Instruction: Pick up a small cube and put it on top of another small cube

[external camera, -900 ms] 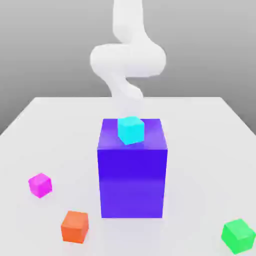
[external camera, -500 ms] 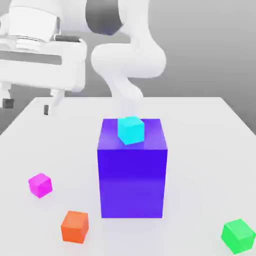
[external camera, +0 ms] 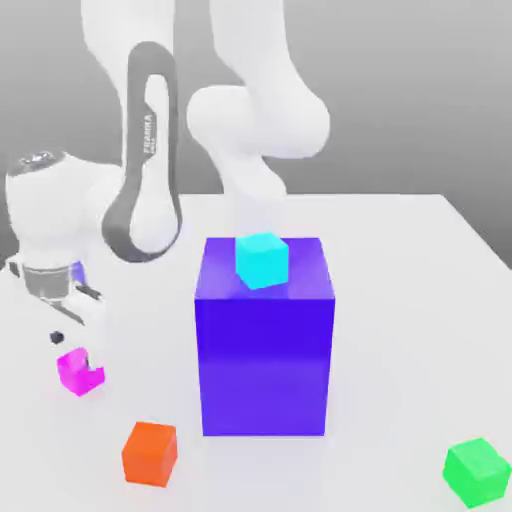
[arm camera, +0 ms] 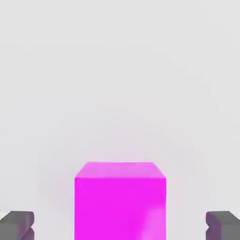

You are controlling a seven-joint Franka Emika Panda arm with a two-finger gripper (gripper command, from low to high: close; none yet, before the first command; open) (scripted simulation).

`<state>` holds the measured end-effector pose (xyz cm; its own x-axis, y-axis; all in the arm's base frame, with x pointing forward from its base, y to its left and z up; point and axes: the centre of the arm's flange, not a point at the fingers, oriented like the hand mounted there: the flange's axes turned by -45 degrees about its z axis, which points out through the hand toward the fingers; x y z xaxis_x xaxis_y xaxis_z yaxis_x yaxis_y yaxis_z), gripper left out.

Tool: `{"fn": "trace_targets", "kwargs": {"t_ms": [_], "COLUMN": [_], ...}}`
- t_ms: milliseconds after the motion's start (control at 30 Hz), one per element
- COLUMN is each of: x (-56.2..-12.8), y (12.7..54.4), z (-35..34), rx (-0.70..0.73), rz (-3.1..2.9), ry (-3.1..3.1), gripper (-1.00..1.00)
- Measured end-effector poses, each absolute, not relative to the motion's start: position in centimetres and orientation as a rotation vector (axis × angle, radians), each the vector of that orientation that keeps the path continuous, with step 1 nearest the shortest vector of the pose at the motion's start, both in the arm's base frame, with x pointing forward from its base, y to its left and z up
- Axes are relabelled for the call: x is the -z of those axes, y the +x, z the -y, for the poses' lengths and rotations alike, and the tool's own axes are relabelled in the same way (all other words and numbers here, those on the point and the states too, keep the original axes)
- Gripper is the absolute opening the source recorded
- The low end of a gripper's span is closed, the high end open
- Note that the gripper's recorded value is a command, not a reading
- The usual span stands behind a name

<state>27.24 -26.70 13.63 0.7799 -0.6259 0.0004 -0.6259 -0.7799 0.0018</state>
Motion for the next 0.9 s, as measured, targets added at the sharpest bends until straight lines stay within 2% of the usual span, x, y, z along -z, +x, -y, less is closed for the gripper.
{"fn": "trace_targets", "kwargs": {"t_ms": [33,267,533,700,800,900], "x": [-12.9,-12.9,-19.0,-19.8,-20.2,-20.6], "y": [27.2,27.2,28.3,38.0,43.7,47.2], "z": [26.7,26.6,26.9,20.7,14.2,6.9], "rx": [0.000,0.001,0.016,0.063,0.087,0.093], "rz": [1.042,1.043,1.015,0.740,0.549,0.385], "ry": [2.962,2.963,2.980,3.060,3.096,3.115], "gripper": [-1.00,-1.00,-1.00,-1.00,-1.00,-1.00]}}
